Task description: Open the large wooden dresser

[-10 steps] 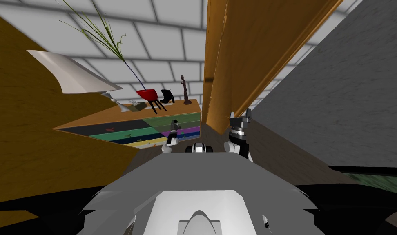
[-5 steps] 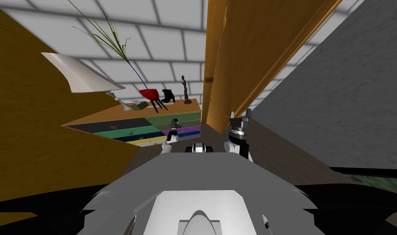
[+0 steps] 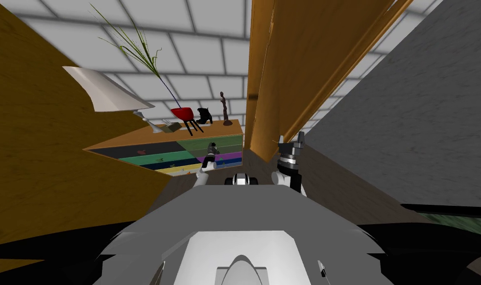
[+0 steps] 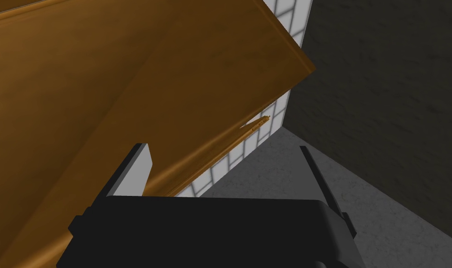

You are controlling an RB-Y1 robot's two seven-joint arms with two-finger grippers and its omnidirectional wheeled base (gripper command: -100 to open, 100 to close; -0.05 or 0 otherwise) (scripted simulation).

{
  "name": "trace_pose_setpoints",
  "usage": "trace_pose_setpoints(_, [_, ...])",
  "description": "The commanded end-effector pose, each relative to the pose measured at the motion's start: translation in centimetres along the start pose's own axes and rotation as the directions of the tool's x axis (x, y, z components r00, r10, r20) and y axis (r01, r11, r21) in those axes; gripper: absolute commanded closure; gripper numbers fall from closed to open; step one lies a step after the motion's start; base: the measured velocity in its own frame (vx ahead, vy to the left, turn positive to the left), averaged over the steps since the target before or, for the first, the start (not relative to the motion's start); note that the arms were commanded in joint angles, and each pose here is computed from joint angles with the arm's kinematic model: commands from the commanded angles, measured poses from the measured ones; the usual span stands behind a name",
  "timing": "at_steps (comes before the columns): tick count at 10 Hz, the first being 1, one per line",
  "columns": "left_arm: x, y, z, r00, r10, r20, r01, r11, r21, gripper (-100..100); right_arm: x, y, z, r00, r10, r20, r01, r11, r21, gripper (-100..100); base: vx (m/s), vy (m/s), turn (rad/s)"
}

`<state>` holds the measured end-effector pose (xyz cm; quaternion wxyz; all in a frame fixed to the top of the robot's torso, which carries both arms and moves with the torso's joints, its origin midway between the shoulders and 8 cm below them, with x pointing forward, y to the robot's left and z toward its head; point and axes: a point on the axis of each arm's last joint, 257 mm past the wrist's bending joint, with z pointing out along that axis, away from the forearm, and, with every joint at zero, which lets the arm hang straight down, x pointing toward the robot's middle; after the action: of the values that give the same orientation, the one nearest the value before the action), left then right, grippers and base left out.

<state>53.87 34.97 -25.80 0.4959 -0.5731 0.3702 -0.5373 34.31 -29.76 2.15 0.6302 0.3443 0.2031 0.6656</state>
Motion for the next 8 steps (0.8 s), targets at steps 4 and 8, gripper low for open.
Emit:
trace_pose_setpoints(4, [3.9,0.8,-0.4,0.9997,-0.003,-0.026,0.002,0.9998,-0.021,-100,0.0,0.0,0.0,1.000,0.000,0.000,0.000,1.000,0.000,0,0.034,0.044,0.061])
trace_pose_setpoints(8, [7.6,1.2,-1.2,0.9987,-0.005,-0.050,0.004,0.9997,-0.025,-100,0.0,0.0,0.0,1.000,0.000,0.000,0.000,1.000,0.000,0,0.079,0.079,0.074])
